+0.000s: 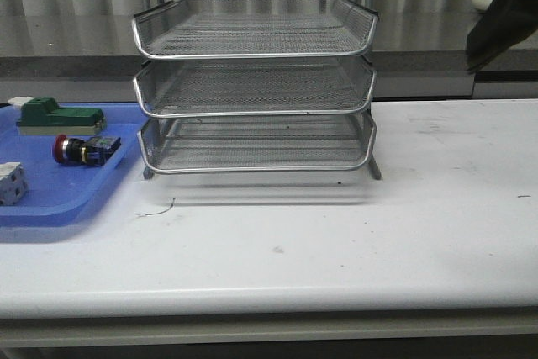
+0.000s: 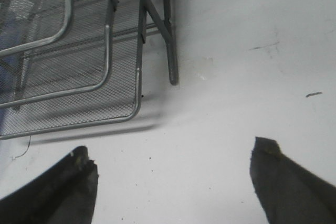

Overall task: Place button on rack with both arms
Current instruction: 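Move the right gripper to the middle wire tray's front edge and grip it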

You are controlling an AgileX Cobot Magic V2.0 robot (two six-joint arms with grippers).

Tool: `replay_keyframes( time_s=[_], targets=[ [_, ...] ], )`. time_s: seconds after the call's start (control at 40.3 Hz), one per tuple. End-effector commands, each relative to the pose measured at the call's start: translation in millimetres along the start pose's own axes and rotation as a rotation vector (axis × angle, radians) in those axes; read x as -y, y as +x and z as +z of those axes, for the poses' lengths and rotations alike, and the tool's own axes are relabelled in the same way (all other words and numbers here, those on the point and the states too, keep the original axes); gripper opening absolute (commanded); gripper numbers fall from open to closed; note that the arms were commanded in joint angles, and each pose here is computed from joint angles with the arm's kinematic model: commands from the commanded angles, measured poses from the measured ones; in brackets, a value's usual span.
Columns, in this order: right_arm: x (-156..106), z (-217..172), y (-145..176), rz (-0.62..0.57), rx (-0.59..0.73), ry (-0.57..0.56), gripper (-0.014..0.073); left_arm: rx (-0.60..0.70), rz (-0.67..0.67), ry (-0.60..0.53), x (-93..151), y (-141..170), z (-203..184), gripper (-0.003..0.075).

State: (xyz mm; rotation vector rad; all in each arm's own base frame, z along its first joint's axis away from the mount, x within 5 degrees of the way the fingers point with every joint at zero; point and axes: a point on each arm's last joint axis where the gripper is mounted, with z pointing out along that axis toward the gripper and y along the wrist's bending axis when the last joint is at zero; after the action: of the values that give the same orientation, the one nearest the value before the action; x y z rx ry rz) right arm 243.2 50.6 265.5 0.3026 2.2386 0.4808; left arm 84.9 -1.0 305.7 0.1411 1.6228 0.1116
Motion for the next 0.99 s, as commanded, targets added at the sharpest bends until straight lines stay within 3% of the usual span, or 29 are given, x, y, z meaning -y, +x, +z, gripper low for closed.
replay_keyframes(
  time_s=[0.0,0.323,0.571,0.745,0.969],
  targets=[
    [-7,10,-23,0.057,0.085,-0.021,0.0609,0.095,-0.001,-0.003,-1,-15,0,0.0640],
    [-21,44,-42,0.122,-0.015,-0.058,0.0563,0.095,-0.001,-0.003,-1,-15,0,0.0640],
    [-40,73,-48,0.153,-0.116,-0.216,0.0556,0.095,-0.001,-0.003,-1,-15,0,0.0640],
    [-43,90,-47,0.196,-0.110,-0.301,0.0554,0.095,-0.001,-0.003,-1,-15,0,0.0640],
    [-38,108,-42,0.234,-0.111,-0.311,0.0427,0.095,-0.001,-0.003,-1,-15,0,0.0640]
  ],
)
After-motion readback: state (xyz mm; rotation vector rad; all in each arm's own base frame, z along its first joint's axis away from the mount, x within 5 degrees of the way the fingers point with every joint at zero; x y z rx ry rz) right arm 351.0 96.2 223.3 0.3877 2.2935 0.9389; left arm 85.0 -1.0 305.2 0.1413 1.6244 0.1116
